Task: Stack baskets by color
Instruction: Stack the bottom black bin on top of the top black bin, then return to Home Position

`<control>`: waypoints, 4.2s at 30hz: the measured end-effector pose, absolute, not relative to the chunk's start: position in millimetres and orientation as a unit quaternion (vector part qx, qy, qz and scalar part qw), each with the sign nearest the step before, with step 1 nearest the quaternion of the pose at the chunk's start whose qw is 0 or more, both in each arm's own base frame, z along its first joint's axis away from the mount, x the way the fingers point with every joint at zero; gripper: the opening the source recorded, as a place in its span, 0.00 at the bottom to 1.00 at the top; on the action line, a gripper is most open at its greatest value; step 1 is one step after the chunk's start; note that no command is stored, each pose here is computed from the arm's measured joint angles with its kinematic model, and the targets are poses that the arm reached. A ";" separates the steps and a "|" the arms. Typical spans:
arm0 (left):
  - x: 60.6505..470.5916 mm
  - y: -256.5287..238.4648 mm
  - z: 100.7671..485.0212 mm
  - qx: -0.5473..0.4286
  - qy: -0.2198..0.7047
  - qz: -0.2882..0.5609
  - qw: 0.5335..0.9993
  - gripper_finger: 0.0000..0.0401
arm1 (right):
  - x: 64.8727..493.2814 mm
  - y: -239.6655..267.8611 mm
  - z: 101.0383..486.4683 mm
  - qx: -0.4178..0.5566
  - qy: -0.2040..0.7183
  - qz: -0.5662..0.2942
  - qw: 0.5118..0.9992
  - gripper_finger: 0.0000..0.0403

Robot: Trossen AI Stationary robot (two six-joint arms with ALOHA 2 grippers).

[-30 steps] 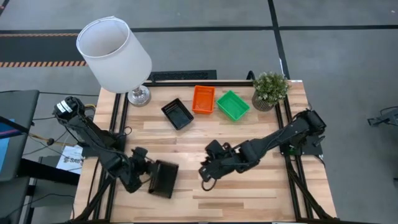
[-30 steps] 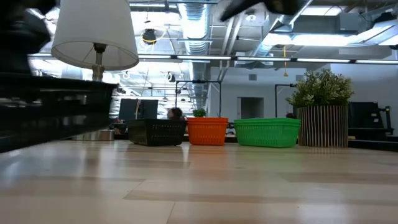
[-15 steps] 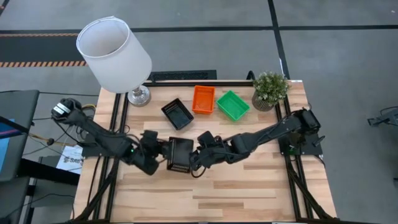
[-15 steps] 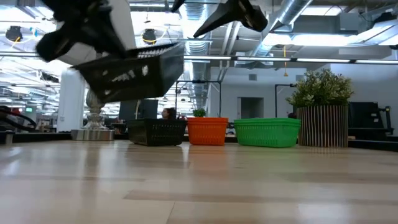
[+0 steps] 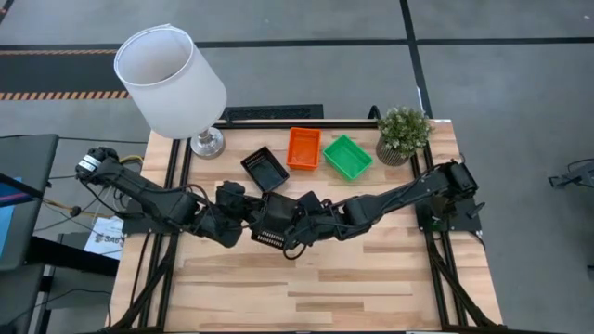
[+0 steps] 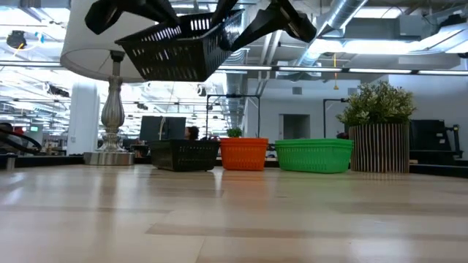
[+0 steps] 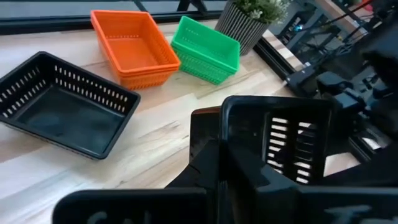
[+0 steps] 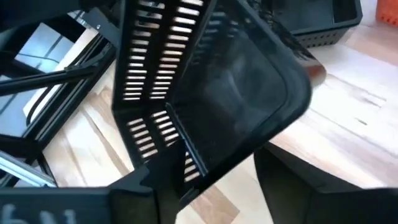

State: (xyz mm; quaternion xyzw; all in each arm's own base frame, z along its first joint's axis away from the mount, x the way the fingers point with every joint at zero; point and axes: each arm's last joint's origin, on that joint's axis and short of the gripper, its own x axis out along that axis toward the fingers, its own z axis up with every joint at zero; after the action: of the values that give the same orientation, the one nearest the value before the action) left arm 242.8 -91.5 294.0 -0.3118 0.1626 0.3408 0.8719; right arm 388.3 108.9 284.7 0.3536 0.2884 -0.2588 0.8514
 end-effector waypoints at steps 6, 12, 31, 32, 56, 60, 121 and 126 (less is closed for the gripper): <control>243.2 -91.7 295.5 -0.316 0.158 0.341 0.871 0.00 | 387.4 108.5 284.0 0.376 0.283 -0.272 0.839 0.22; 243.2 -91.6 296.0 -0.317 0.155 0.342 0.871 0.01 | 385.0 106.4 281.6 0.374 0.284 -0.294 0.832 0.03; 171.2 -70.9 357.8 -0.370 0.161 0.181 0.897 0.72 | 400.9 -42.2 319.2 0.294 0.347 -0.206 0.866 0.01; 165.7 -69.1 361.0 -0.375 0.156 0.175 0.897 0.72 | 400.5 -54.1 319.8 0.293 0.343 -0.202 0.869 0.01; 135.5 -54.7 364.7 -0.361 0.165 0.186 0.899 0.69 | 458.7 -175.8 266.0 0.269 0.449 -0.099 0.846 0.01; 135.5 -54.8 364.6 -0.368 0.166 0.185 0.896 0.69 | 466.0 -179.5 256.0 0.272 0.461 -0.100 0.839 0.01; 63.5 -13.8 399.0 -0.191 0.054 0.115 0.973 0.69 | 100.5 9.4 485.8 0.091 0.152 0.021 0.984 0.41; 36.1 -1.0 381.5 -0.209 -0.008 0.052 0.976 0.69 | 84.7 14.4 407.6 0.124 0.041 0.031 0.991 0.40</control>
State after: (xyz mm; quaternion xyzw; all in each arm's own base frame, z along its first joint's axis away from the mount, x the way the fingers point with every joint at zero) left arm 36.1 -1.0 381.5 -0.2094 -0.0084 0.0517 0.9764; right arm 84.7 14.4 407.6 0.1237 0.0409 0.0308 0.9910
